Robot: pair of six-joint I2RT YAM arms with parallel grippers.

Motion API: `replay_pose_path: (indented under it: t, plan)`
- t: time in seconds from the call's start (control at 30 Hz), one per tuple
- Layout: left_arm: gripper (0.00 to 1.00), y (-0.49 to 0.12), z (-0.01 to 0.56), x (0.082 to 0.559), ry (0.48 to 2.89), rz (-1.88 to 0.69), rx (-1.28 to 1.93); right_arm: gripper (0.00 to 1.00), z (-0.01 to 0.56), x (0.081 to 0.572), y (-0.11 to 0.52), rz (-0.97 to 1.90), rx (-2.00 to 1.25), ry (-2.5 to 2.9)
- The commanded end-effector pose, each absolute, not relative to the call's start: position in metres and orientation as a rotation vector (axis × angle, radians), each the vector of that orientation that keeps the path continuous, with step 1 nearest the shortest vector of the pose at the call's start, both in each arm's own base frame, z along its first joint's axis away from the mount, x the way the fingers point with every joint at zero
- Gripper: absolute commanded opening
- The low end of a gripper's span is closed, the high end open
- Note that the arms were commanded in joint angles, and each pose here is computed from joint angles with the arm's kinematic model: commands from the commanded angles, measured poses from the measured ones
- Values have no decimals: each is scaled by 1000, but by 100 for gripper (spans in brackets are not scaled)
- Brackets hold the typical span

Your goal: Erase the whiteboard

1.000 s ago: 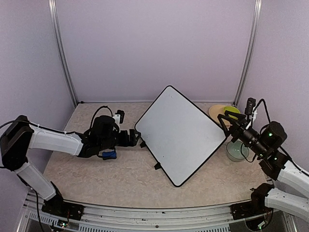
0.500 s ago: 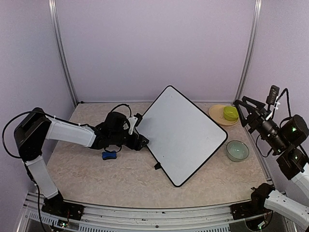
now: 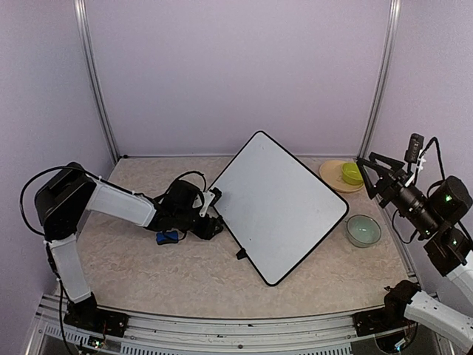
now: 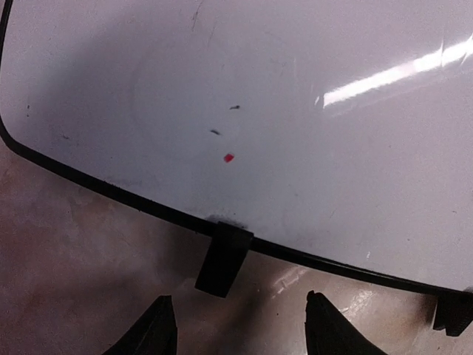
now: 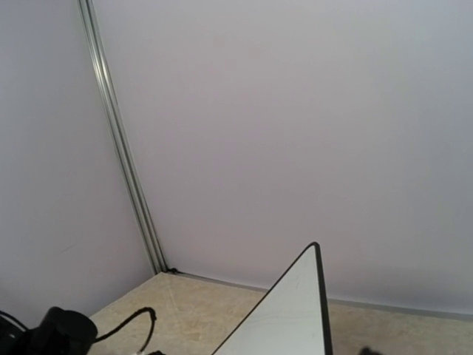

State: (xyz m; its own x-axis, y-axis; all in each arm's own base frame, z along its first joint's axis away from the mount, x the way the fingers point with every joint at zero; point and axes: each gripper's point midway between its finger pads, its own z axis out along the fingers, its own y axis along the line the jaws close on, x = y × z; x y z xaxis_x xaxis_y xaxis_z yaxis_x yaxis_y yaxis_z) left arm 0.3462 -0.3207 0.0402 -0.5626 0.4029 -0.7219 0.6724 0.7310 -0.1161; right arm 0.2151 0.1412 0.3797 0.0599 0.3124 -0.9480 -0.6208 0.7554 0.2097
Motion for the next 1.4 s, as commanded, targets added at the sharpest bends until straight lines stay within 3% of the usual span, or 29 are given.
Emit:
replay_pose_path:
  t: [0.0,0.27,0.63,1.37]
  plan:
    - [58,-319,41,361,2228,-464,796,69,396,207,136,723,-279,1293]
    - [43,-330,42,375,2208,-487,779,69,394,208,136,724,-273,1300]
    - [1,-331,30,366,2223,-495,765,69,394,209,134,714,-261,1301]
    - [0,-327,19,346,2349,-305,90,70,391,217,126,684,-197,1325]
